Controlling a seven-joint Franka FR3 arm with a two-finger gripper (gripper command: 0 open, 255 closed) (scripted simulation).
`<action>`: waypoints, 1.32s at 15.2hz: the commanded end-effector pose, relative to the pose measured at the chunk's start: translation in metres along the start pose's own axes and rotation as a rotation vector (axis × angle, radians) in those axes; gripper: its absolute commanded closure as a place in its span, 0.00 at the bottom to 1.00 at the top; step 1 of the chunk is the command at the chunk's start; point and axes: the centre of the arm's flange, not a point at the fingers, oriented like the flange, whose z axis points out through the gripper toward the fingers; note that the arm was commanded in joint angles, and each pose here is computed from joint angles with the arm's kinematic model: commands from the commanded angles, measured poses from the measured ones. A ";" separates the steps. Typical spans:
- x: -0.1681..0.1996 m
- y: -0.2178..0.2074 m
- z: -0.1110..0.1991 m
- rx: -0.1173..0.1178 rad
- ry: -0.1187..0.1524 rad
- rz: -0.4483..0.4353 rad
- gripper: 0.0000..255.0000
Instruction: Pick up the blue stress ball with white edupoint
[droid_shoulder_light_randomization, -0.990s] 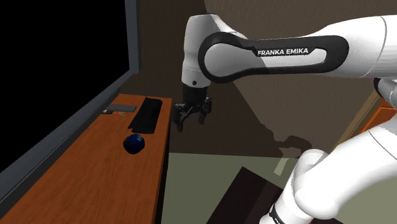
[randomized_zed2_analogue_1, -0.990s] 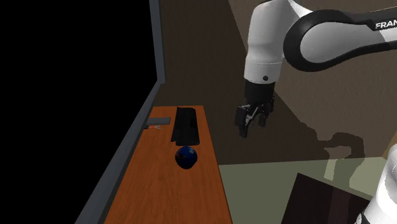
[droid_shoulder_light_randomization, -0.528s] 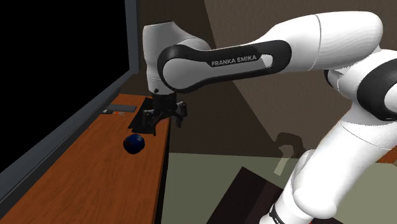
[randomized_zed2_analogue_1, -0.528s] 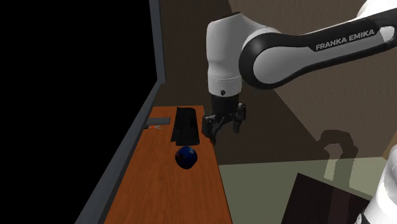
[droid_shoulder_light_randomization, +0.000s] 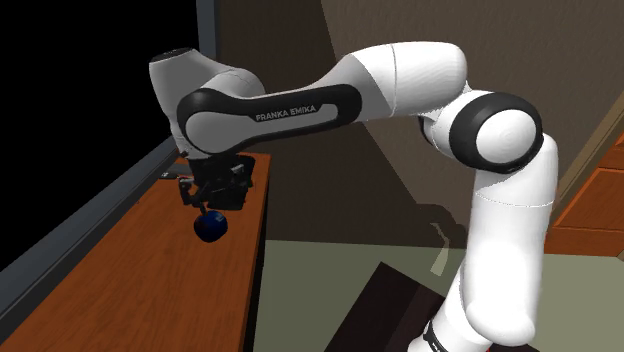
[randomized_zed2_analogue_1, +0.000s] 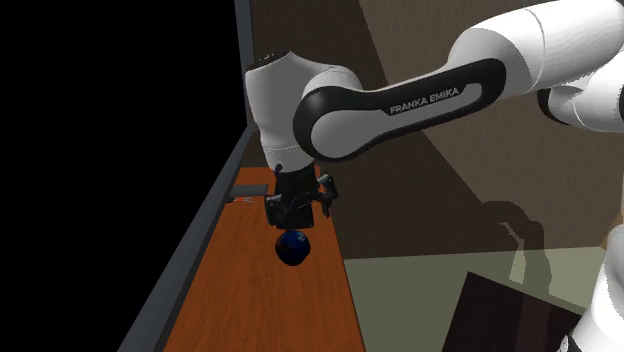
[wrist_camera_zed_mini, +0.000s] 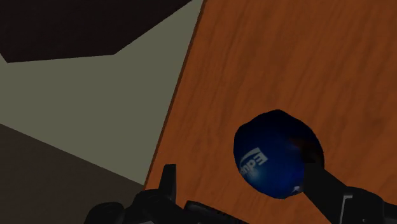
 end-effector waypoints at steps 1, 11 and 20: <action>0.016 -0.026 0.009 -0.029 0.008 0.038 0.00; 0.023 -0.051 0.053 -0.047 0.012 0.061 0.00; 0.024 -0.050 0.053 -0.047 0.012 0.061 1.00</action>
